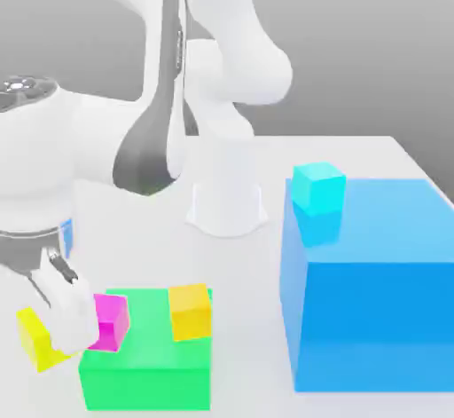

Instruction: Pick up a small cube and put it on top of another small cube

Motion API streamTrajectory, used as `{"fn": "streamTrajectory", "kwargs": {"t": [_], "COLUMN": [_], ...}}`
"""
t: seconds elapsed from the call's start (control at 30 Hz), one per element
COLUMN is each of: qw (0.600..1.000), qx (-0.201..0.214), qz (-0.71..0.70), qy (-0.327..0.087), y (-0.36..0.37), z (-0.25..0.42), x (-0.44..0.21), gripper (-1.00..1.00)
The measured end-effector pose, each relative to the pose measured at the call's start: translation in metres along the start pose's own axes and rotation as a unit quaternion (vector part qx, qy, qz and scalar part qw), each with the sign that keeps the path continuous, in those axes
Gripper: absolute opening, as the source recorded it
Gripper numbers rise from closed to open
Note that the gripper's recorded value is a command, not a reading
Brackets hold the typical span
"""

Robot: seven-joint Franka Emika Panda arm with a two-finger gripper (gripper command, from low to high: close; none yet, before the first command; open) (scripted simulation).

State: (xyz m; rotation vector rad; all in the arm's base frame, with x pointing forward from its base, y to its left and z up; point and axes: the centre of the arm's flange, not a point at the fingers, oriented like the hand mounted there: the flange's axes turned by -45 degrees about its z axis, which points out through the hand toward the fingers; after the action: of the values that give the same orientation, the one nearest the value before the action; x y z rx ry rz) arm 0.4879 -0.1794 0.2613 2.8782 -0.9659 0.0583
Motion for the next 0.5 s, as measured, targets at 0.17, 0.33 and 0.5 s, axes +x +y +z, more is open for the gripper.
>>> {"fn": "streamTrajectory", "kwargs": {"t": [0.17, 0.33, 0.5], "qw": [1.0, 0.995, 0.992], "qx": [0.004, 0.027, 0.039], "qz": [0.014, 0.092, 0.113], "qy": [-0.009, -0.028, -0.039], "y": [-0.035, -0.043, -0.052], "z": [-0.041, -0.07, -0.059], "x": [-0.047, -0.099, -0.132], "gripper": [-1.0, -1.0, -1.0]}}
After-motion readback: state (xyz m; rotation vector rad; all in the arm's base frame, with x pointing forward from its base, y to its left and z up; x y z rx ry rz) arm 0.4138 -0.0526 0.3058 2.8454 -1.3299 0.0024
